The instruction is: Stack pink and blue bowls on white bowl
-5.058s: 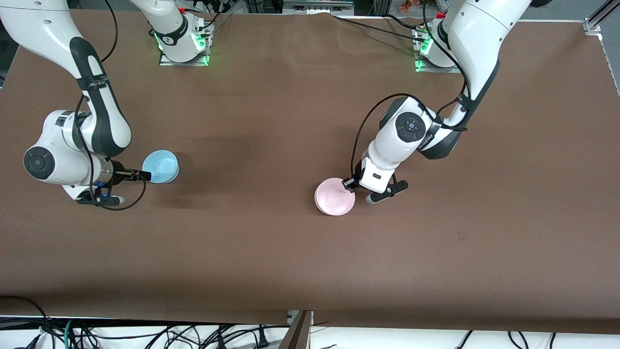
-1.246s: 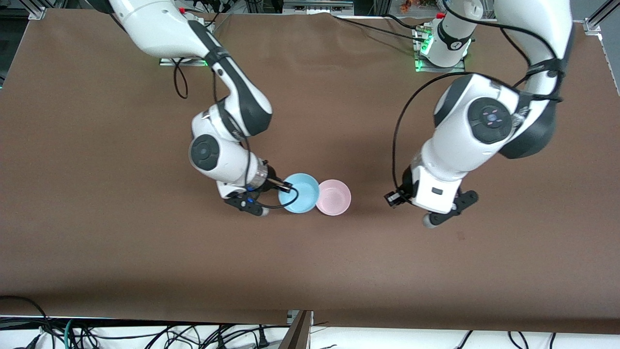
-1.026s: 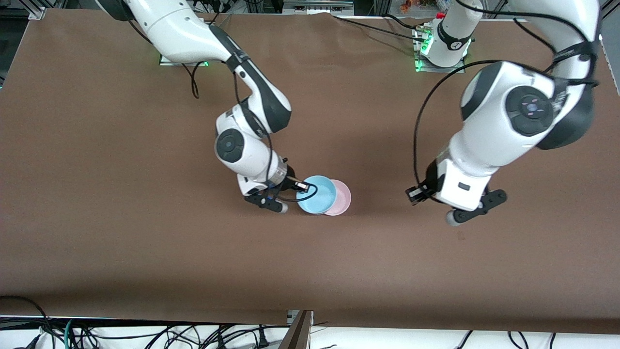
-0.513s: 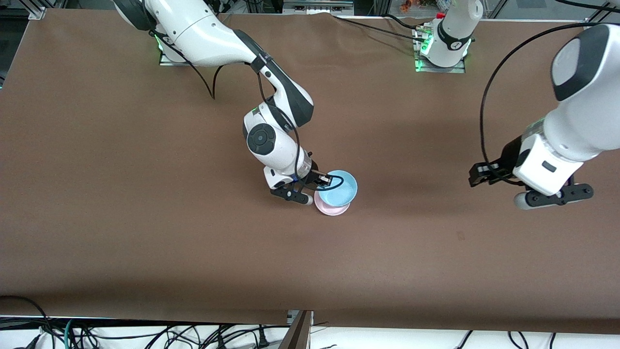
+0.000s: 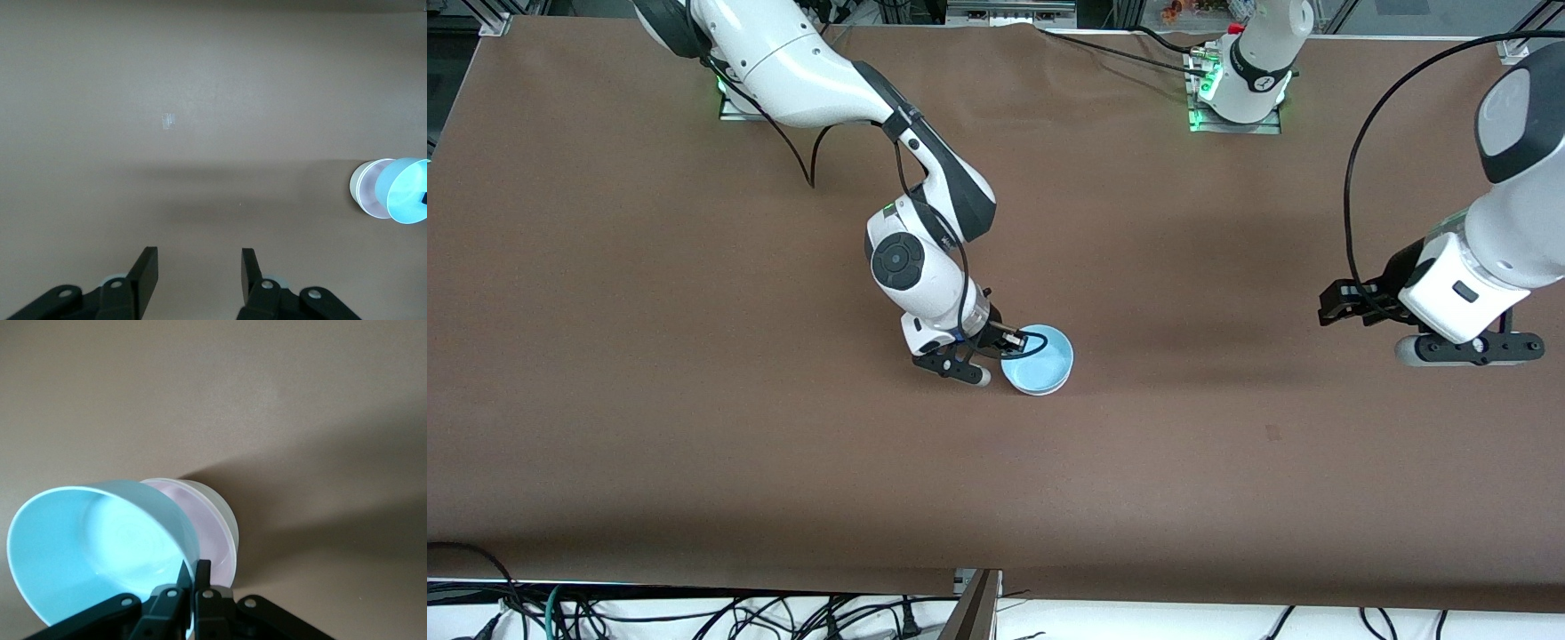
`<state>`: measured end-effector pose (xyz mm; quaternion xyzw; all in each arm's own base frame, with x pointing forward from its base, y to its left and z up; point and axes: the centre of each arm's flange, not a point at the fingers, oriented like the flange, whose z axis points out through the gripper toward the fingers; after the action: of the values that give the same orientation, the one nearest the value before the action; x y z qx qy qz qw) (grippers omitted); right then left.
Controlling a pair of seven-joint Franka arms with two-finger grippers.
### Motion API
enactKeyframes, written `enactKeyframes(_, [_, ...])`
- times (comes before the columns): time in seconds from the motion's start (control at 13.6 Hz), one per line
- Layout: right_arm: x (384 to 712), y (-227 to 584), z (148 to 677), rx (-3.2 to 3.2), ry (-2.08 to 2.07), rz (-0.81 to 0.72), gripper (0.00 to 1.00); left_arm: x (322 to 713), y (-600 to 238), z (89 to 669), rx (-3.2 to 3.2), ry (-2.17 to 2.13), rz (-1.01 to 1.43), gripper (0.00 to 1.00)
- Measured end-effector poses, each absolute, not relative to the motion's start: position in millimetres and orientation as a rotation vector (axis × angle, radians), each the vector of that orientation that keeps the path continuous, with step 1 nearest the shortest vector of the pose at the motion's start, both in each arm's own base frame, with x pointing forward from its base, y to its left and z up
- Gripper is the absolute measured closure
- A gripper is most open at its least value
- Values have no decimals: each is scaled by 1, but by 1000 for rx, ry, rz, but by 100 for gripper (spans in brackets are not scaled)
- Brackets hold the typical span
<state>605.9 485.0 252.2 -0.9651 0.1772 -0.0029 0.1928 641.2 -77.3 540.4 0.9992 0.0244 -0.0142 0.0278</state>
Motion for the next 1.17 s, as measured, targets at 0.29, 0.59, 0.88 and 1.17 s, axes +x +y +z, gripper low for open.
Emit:
enactKeyframes(0.29, [604, 486, 240, -2715, 498, -1, 97, 623, -76, 530, 3110, -26, -32, 37])
enactKeyframes(0.59, [604, 486, 235, -2719, 498, 2, 97, 621, -56, 527, 3114, -56, -35, 28])
enactKeyframes(0.88, [604, 486, 233, -2720, 499, 3, 97, 621, -58, 526, 3114, -65, -37, 26])
enactKeyframes(1.17, [606, 487, 238, -2712, 496, -8, 62, 621, -58, 525, 3113, -66, -30, 22])
